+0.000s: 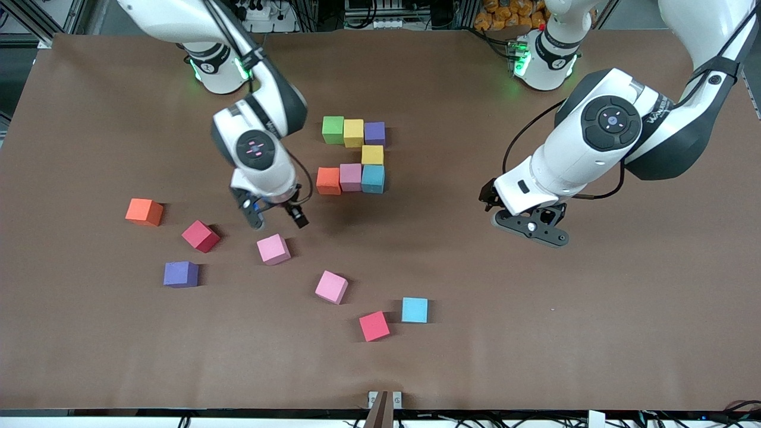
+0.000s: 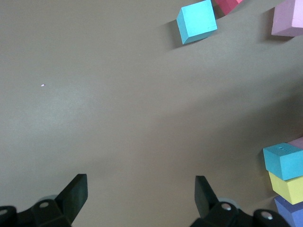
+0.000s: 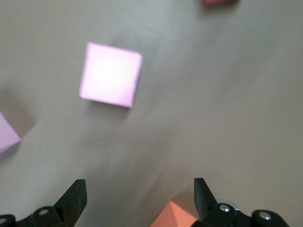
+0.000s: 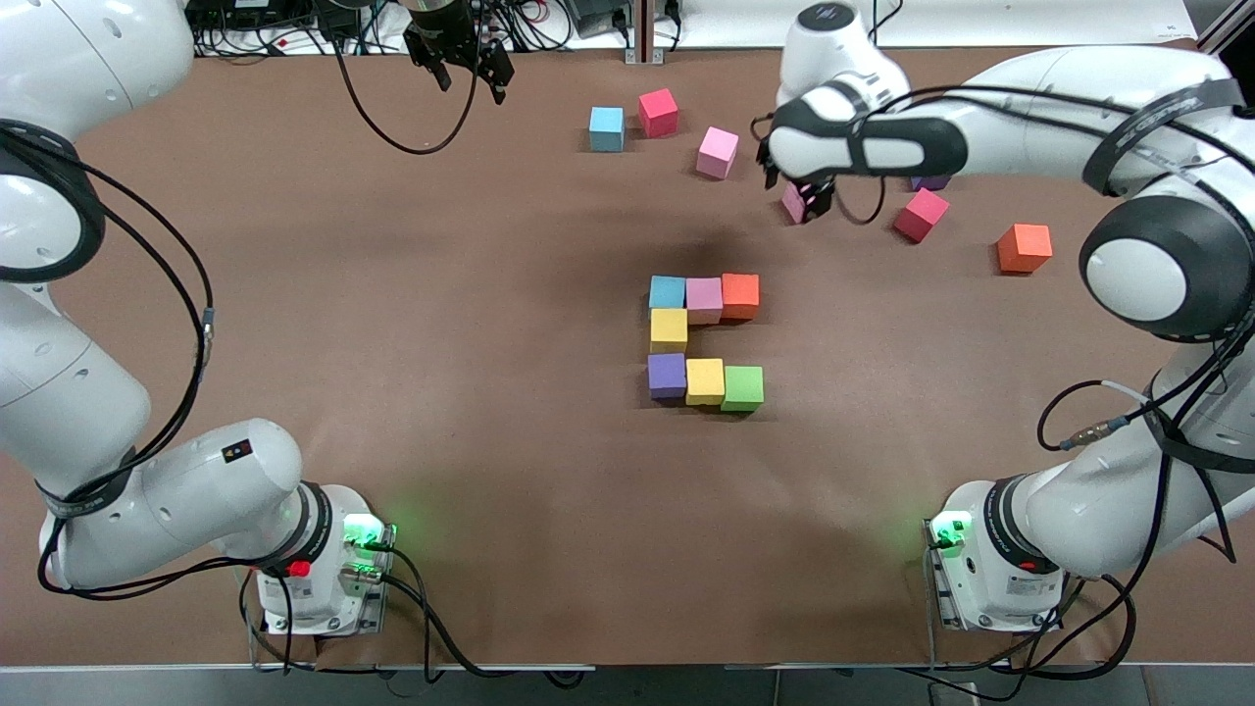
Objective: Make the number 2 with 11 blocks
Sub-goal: 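Move the right gripper to a pink cube while the left gripper withdraws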
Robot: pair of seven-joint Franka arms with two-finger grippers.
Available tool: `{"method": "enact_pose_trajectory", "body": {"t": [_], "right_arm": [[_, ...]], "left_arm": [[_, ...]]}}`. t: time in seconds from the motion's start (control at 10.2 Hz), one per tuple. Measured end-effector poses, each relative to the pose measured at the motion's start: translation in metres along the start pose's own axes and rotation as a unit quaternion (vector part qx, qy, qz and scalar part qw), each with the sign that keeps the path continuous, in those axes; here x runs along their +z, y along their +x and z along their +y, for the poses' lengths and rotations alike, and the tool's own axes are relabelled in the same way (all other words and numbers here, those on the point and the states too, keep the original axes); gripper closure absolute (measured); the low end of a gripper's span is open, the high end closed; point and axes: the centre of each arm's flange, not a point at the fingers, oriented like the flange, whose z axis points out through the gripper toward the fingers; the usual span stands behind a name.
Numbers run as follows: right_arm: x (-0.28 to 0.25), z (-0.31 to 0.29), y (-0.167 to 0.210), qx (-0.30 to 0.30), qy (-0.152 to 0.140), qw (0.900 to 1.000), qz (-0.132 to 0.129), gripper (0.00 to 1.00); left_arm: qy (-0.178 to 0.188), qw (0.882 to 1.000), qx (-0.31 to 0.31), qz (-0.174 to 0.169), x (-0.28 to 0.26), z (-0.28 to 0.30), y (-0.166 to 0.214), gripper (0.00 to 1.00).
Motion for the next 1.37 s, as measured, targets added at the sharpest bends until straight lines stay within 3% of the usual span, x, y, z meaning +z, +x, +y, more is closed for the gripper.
{"method": "enact_pose_trajectory", "body": {"t": [0.1,0.29,0.49,0.69,1.08,1.27,1.37], "right_arm": [[-0.007,0.000,0.018,-0.068,0.007,0.998,0.002,0.00],[-0.009,0.004,0.042,-0.210,0.011,0.978,0.004,0.00],[-0.002,0.004,0.060,-0.327,0.009,0.945,0.001,0.00],[0.019,-0.005,0.076,-0.428,0.007,0.904,-0.007,0.00],[0.049,-0.027,0.085,-0.529,0.030,0.848,0.008,0.00],[0.070,-0.024,0.095,-0.553,0.027,0.833,0.000,0.00],[0.078,-0.022,0.099,-0.556,0.027,0.831,-0.002,0.00]], "left_arm": [[0.000,1.000,-0.001,0.000,0.001,-0.002,0.000,0.00],[0.002,1.000,-0.005,-0.002,0.002,-0.007,0.001,0.00],[0.008,1.000,-0.019,-0.007,0.010,-0.029,0.004,0.00],[0.016,0.999,-0.039,-0.009,0.015,-0.060,0.007,0.00],[0.077,0.996,-0.041,0.018,-0.001,-0.101,0.014,0.00],[0.090,0.994,-0.043,0.044,-0.035,-0.092,0.012,0.00],[0.088,0.993,-0.049,0.057,-0.052,-0.091,0.012,0.00]]}}
